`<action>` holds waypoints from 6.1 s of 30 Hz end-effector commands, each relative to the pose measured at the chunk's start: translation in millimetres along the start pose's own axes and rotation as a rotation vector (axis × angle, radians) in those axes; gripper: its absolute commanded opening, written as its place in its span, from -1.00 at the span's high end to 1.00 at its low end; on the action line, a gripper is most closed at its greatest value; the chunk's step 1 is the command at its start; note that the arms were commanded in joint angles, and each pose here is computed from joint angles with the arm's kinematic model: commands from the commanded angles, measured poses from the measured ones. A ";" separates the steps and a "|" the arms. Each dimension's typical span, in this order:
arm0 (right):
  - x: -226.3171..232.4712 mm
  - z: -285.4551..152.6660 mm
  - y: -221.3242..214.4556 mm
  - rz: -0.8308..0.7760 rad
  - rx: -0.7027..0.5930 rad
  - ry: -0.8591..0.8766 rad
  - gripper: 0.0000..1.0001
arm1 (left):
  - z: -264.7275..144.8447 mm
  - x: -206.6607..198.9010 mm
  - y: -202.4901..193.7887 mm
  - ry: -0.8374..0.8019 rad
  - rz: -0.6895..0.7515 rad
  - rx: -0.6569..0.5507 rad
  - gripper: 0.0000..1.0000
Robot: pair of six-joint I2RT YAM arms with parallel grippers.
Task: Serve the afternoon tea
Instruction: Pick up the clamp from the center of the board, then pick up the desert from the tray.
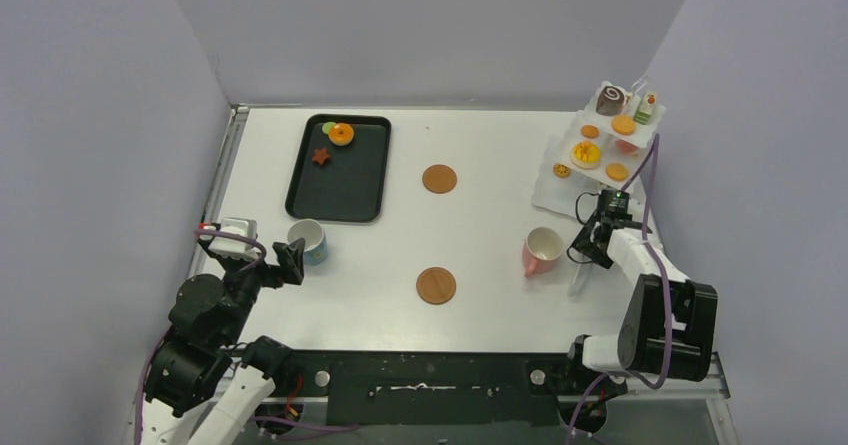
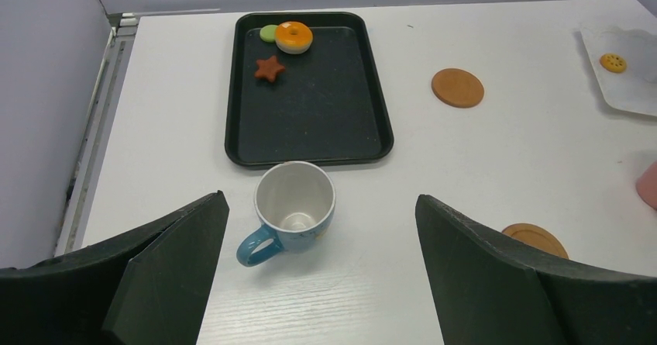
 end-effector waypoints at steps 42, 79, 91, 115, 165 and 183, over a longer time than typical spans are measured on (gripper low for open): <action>150.9 -207.0 15.2 -0.325 -0.187 0.624 0.23 | -2.7 -1.7 16.9 -0.013 -0.013 -0.072 -0.80; 215.3 -67.2 -145.2 -0.806 -0.122 0.376 -0.05 | 3.2 -0.3 13.1 0.004 0.001 -0.042 -0.80; 204.0 -62.7 -144.8 -0.721 -0.109 0.387 -0.26 | 4.8 -0.6 12.3 0.004 0.002 -0.036 -0.80; 194.6 -32.2 -153.5 -0.670 -0.105 0.387 -0.15 | 4.6 -0.8 12.2 0.002 0.003 -0.034 -0.81; 260.9 -192.7 -83.9 -0.771 -0.124 0.612 0.12 | 7.8 0.3 9.9 0.012 0.007 -0.018 -0.80; 437.3 -176.4 -118.7 -0.892 -0.241 0.876 0.13 | 5.9 5.7 10.6 0.039 0.005 -0.025 -0.81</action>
Point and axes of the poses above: each gripper's point midway between its finger pads, its own z axis out along the fingers, its own x axis along the line the jaws close on, y = z × x, the point moved 1 cm from there along -z, back along the fingers, and after that the axes turned 7 degrees about z, right-handed, at the moved point
